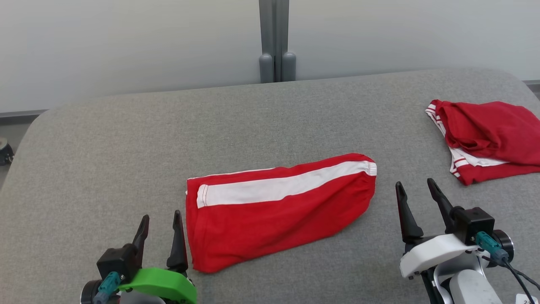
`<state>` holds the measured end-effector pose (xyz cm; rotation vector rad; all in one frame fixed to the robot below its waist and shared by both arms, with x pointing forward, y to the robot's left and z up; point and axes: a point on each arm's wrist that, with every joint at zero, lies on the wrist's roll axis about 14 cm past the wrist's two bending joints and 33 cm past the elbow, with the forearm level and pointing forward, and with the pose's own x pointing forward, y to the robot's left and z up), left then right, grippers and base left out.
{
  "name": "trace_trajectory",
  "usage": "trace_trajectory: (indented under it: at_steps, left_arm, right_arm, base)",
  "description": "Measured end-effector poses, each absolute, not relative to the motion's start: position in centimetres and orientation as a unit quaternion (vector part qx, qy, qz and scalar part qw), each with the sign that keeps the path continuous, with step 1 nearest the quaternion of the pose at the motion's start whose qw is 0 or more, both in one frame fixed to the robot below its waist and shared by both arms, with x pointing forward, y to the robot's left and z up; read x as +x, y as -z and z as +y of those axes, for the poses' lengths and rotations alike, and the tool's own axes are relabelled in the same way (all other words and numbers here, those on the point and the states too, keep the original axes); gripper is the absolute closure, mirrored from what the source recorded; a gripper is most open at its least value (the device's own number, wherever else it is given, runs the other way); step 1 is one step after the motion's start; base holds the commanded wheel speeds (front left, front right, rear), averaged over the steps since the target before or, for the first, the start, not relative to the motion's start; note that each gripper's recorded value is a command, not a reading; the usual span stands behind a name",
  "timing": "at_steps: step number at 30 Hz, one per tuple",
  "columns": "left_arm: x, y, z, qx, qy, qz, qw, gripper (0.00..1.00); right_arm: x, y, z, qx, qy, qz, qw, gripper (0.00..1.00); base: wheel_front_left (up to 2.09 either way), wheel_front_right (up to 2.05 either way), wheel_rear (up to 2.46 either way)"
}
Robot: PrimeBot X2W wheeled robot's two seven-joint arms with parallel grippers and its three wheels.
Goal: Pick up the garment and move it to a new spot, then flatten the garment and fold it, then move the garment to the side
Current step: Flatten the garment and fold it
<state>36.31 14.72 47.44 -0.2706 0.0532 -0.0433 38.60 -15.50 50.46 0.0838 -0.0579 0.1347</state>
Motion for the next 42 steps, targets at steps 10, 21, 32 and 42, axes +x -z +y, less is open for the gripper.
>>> trace_trajectory:
  at_steps: [10, 21, 32, 42]
  left_arm:
    - [36.2, -48.0, 14.8, -0.132, 0.019, 0.017, 0.991, 0.0]
    - [36.2, -47.0, 15.7, -0.128, 0.003, 0.03, 0.991, 0.0]
    - [35.9, -45.9, 17.8, -0.125, -0.031, 0.043, 0.991, 0.0]
    - [36.2, -45.9, 17.8, -0.123, -0.031, 0.044, 0.991, 0.0]
  right_arm:
    - [38.7, -49.6, -15.1, 0.045, -0.072, -0.013, 0.996, 0.0]
    - [44.0, -47.7, -15.2, 0.024, -0.074, 0.071, 0.994, 0.0]
    - [46.2, -43.7, -11.9, 0.024, -0.126, 0.162, 0.978, 0.0]
    - [46.1, -43.0, -11.2, 0.034, -0.137, 0.174, 0.975, 0.71]
  base:
    - [0.0, 0.0, 0.0]
    - [0.0, 0.0, 0.0]
    - [0.0, 0.0, 0.0]
    - [0.0, 0.0, 0.0]
